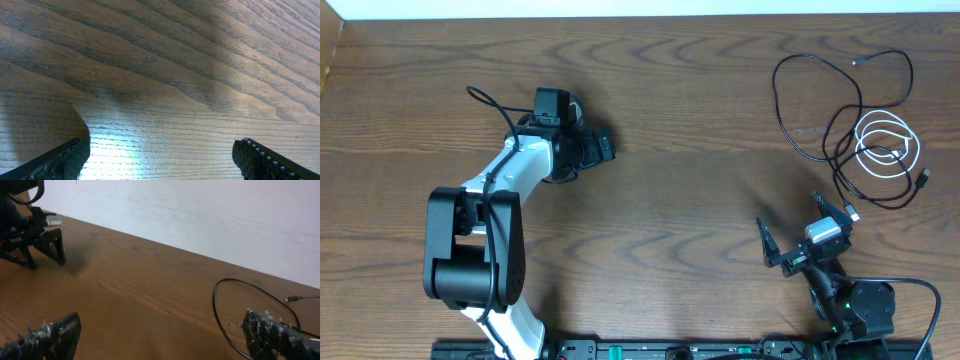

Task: Untangle cables

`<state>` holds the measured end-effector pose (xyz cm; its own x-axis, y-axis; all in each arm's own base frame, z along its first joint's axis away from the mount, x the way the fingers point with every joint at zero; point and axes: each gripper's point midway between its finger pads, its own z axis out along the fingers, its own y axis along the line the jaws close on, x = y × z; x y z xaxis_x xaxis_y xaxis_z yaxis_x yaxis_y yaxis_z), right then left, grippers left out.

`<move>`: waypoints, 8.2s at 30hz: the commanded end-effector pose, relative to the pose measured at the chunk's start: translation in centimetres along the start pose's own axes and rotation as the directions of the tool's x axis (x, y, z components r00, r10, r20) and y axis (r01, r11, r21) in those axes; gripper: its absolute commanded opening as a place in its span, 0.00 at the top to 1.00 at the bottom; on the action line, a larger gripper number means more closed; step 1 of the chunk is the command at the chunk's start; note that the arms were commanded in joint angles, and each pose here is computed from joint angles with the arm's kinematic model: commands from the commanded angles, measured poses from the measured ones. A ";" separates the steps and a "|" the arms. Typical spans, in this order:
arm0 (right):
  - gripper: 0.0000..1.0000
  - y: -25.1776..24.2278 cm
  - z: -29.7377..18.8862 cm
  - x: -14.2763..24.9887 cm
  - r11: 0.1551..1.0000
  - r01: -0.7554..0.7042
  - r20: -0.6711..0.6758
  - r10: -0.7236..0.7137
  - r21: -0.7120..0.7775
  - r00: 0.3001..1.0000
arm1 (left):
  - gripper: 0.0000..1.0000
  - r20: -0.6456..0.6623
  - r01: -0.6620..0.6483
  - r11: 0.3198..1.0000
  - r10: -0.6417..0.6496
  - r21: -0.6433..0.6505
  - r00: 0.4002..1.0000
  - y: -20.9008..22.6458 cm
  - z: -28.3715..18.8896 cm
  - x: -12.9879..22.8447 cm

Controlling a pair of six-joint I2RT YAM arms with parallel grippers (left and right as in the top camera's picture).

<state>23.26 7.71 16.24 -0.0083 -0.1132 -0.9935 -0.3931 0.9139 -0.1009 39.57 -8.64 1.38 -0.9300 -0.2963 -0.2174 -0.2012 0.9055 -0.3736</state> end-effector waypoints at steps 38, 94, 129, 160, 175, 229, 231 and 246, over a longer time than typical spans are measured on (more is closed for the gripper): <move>0.01 -0.8 -0.1 0.1 0.999 -0.015 -0.001 0.015 0.034 1.000 | 0.02 -0.088 0.057 0.993 -0.066 -0.106 0.994 3.4 2.3 2.9; 0.01 -0.8 -0.1 0.1 0.999 -0.015 -0.002 0.015 0.034 1.000 | 0.02 -0.085 0.056 0.993 -0.065 -0.105 0.994 3.4 2.3 2.8; 0.01 -0.8 -0.1 0.1 0.999 -0.015 -0.002 0.015 0.034 1.000 | 0.02 0.195 -0.250 0.955 0.279 -0.160 0.940 0.9 -7.2 -1.9; 0.01 -0.8 -0.1 0.1 0.999 -0.015 -0.002 0.015 0.034 1.000 | 0.02 0.562 -0.381 0.899 0.434 -0.217 0.704 6.9 -7.2 10.1; 0.01 -0.8 -0.1 0.1 0.999 -0.015 -0.002 0.015 0.034 1.000 | 0.02 0.544 -0.358 0.910 0.412 -0.208 0.731 7.8 -7.9 12.6; 0.01 -0.8 -0.1 0.1 0.999 -0.015 -0.002 0.015 0.034 1.000 | 0.02 0.856 -0.381 0.901 0.355 -0.207 0.375 3.8 -17.7 9.8; 0.01 -0.8 -0.1 0.1 0.999 -0.015 -0.002 0.015 0.034 1.000 | 0.02 0.856 -0.381 0.901 0.355 -0.207 0.375 3.8 -17.7 9.8; 0.01 -0.8 -0.1 0.1 0.999 -0.015 -0.002 0.015 0.034 1.000 | 0.02 0.856 -0.381 0.901 0.355 -0.207 0.375 3.8 -17.7 9.8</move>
<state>23.45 7.09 16.26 -0.0116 -0.1101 -0.9939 -0.3685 0.9245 -0.0981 24.38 -2.69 15.24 -0.1093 -0.0530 -0.9926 0.1100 0.9918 -0.0651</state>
